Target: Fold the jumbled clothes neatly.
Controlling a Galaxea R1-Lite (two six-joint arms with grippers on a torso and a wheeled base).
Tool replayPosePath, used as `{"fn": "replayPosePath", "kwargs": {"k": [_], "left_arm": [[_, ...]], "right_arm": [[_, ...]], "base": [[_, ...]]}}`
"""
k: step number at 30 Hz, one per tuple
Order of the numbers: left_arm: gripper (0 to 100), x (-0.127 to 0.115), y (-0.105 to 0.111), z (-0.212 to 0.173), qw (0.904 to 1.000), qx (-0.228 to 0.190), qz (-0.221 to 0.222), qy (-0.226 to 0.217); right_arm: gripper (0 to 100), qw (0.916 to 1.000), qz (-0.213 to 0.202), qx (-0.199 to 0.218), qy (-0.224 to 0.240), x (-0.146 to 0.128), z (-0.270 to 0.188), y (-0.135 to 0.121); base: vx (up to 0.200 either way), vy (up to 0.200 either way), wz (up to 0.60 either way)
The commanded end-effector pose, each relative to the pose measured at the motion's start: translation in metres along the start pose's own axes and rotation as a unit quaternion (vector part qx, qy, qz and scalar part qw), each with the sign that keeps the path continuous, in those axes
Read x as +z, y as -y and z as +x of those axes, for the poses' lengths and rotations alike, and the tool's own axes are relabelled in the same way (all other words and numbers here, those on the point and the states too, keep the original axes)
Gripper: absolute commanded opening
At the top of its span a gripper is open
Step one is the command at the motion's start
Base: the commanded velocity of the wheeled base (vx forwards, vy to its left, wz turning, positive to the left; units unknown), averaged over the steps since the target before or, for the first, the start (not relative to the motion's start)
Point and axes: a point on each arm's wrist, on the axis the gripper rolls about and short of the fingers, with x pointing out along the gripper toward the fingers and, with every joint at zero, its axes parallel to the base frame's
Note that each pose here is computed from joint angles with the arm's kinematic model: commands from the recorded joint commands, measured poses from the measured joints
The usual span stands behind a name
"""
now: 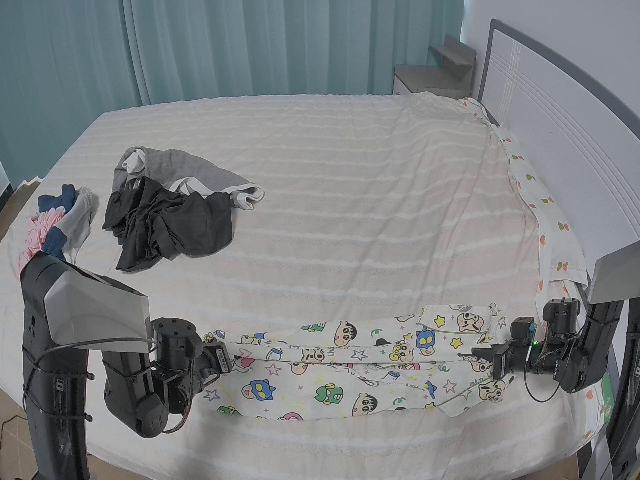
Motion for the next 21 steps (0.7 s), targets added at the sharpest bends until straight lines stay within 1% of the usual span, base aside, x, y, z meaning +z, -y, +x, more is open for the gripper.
{"fn": "replayPosePath", "kwargs": {"k": [1, 4, 19, 20, 21], "left_arm": [[0, -0.004, -0.0019, -0.0018, 1.0, 0.003, 0.003, -0.009], [0, -0.0041, -0.0016, -0.0023, 1.0, 0.001, 0.002, -0.006], [0, -0.0054, -0.0015, -0.0008, 1.0, 0.001, 0.001, -0.005], [100, -0.0054, -0.0015, -0.0008, 1.0, 0.001, 0.001, -0.005], [100, -0.0048, -0.0014, -0.0009, 1.0, 0.001, 0.001, -0.004]], "right_arm": [[0, 1.0, 0.001, 0.001, -0.002, -0.0021, -0.0013, -0.0017], [0, 1.0, -0.003, 0.0, 0.004, -0.0013, -0.0015, -0.0017], [0, 1.0, 0.0, 0.0, -0.001, -0.0043, -0.0035, -0.0035], [100, 1.0, -0.001, 0.0, 0.0, -0.004, -0.0039, -0.0037], [100, 1.0, -0.001, -0.001, 0.0, -0.004, -0.0041, -0.0033]], "base": [[0.0, 0.0, 0.0], [0.0, 0.0, 0.0], [0.0, 0.0, 0.0], [0.0, 0.0, 0.0], [0.0, 0.0, 0.0]]}}
